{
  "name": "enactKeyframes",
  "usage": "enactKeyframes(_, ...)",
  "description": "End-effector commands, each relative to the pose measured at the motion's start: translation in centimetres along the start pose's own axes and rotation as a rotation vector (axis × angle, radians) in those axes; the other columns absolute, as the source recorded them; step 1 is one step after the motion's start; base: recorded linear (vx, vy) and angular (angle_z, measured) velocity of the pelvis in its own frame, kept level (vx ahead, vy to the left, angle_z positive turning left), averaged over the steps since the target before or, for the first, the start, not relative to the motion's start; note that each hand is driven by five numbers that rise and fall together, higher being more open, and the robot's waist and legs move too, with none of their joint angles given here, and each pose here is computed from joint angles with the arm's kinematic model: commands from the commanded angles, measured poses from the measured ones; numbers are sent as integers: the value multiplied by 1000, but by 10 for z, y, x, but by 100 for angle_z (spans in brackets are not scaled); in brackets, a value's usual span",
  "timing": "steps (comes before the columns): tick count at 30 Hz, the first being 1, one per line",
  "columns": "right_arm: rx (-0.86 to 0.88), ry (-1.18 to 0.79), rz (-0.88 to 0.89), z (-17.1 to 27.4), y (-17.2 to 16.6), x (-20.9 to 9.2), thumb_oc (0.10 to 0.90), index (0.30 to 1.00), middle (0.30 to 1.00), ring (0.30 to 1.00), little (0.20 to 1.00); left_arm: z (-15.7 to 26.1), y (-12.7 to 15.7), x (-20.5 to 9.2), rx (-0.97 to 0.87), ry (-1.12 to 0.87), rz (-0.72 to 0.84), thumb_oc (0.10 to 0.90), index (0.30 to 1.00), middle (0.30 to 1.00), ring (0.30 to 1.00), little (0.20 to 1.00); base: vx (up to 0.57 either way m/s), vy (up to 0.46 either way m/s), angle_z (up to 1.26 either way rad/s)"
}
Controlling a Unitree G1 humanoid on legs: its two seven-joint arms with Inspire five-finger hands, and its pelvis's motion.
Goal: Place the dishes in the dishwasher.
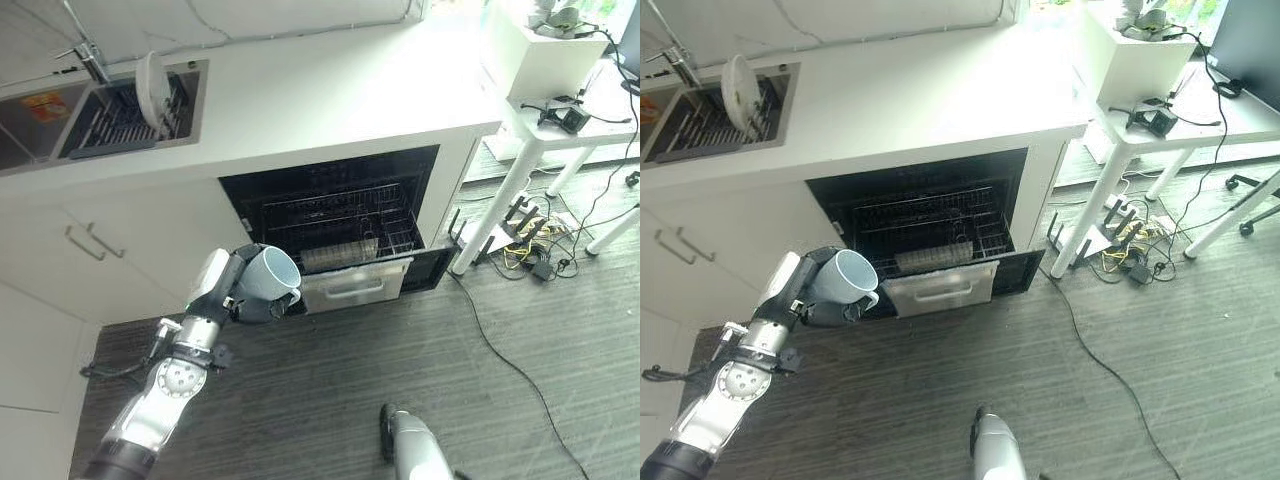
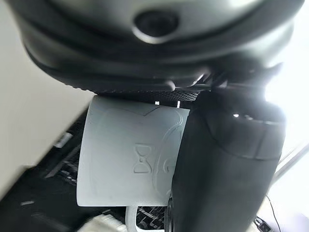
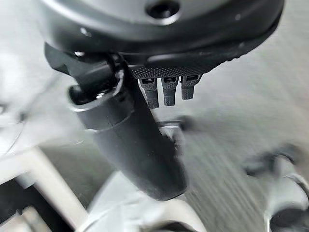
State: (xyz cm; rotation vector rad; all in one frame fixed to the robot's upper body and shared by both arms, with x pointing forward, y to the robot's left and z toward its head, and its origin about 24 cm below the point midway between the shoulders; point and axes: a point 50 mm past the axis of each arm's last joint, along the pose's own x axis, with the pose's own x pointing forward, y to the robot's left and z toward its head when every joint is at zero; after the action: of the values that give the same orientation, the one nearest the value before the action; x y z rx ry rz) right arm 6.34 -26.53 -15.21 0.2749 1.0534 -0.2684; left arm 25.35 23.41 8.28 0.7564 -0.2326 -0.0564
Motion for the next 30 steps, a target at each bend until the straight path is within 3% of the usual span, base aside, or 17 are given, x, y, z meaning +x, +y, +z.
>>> enactKeyframes(1,37,-96,-8,13,-19,-8,800,900,900,900,900,63,60,35,-7,-316,225,400,300,300,300,300,237,-372,27)
enactKeyframes(10,26,-3,-32,2,-29,-11,800,900,900,900,900,57,66,39,-31,-313,243,400,300,300,300,300,173,26,-7)
enactKeyframes(17,5,6,-27,-7,-19,-9,800,900,900,900,900,50,71,33,-11,-289,263,400,300,300,300,300,113,114,-51)
enactKeyframes(30,5,-1,-8,-7,-6,-5,800,900,900,900,900,53,67,31,-2,-315,261,400,300,300,300,300,16,38,13)
